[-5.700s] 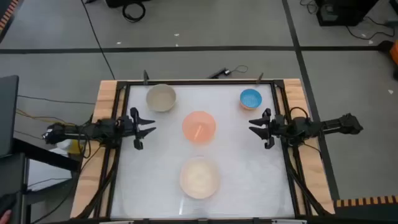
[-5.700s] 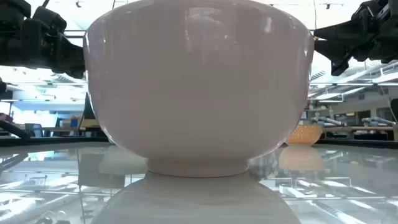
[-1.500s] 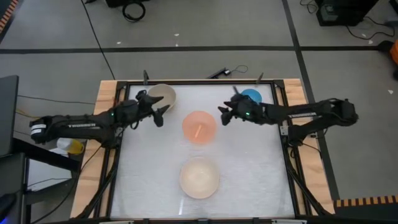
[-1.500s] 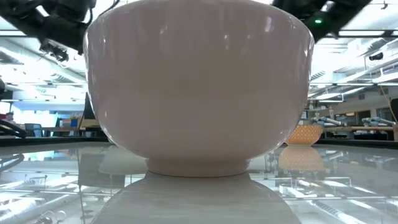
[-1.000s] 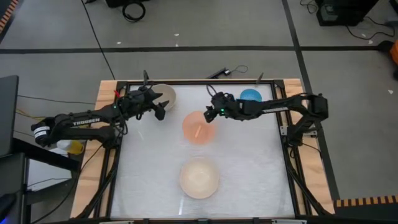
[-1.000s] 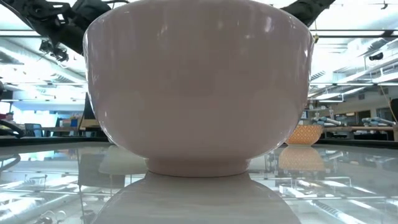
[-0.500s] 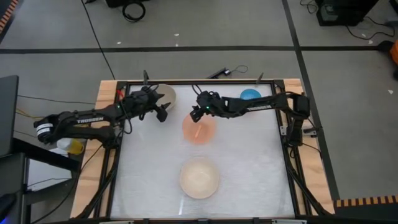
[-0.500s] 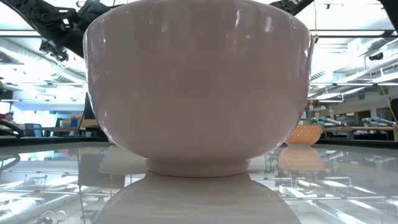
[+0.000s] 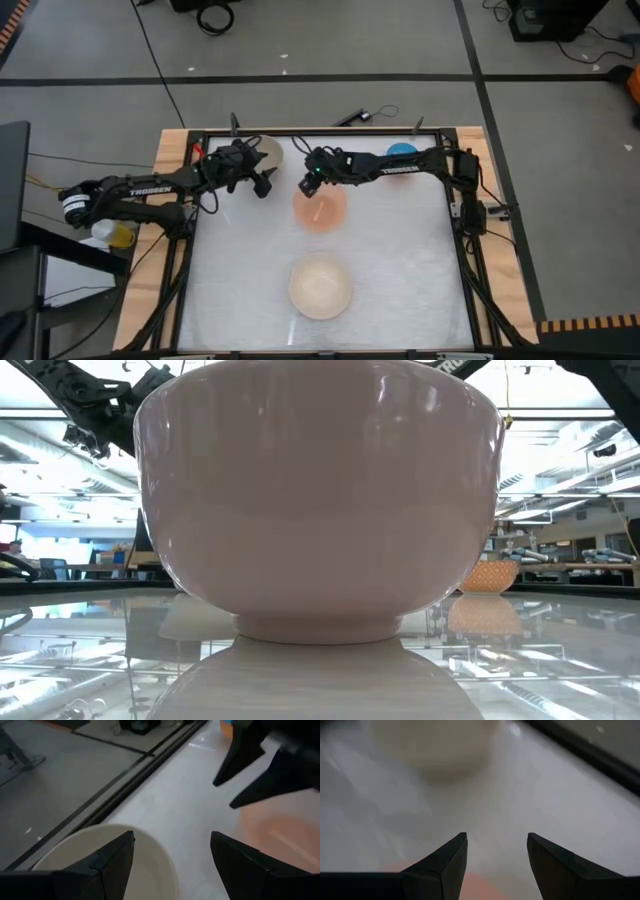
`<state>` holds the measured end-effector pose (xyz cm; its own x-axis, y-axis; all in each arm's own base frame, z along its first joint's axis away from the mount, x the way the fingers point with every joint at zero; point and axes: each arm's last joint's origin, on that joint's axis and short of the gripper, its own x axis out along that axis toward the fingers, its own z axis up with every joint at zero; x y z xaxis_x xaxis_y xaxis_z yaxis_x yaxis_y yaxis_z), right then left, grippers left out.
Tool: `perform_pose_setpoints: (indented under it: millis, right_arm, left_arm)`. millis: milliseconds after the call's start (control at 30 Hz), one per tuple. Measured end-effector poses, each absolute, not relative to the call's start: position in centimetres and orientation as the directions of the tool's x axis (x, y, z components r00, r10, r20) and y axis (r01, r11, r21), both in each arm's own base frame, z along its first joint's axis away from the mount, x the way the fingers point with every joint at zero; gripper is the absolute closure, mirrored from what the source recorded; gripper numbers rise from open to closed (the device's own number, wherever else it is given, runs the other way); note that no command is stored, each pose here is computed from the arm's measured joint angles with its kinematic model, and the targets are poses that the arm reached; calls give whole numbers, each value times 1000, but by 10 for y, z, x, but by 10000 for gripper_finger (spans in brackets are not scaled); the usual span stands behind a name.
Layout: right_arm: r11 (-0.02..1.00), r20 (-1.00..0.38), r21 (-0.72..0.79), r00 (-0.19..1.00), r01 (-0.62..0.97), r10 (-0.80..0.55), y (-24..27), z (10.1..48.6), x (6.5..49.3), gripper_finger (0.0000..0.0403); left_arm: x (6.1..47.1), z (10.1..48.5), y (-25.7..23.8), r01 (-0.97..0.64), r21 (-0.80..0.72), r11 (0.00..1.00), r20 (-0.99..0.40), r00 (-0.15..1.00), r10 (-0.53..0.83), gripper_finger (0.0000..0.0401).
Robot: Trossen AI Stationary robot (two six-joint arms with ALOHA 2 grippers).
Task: Nest bowls inside each other
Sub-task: Stack the orange bowl on the white bowl
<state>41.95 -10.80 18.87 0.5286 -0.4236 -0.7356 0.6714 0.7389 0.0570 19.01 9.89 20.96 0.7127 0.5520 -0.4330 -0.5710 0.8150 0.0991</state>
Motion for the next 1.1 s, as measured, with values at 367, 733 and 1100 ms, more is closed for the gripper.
perform_pose_setpoints:
  millis: [367,733,1100]
  right_arm:
    - [799,-830,-43,423,600,-363,-83,246,373,190]
    - [786,-902,-75,295,614,-316,-95,200,363,190]
    - [794,-904,-20,329,608,-275,-98,187,360,272]
  left_arm:
    - [189,211,95,-545,120,830,-437,721,537,136]
    - [194,213,89,-520,94,849,-417,754,508,136]
    - [195,214,88,-521,86,849,-404,761,508,136]
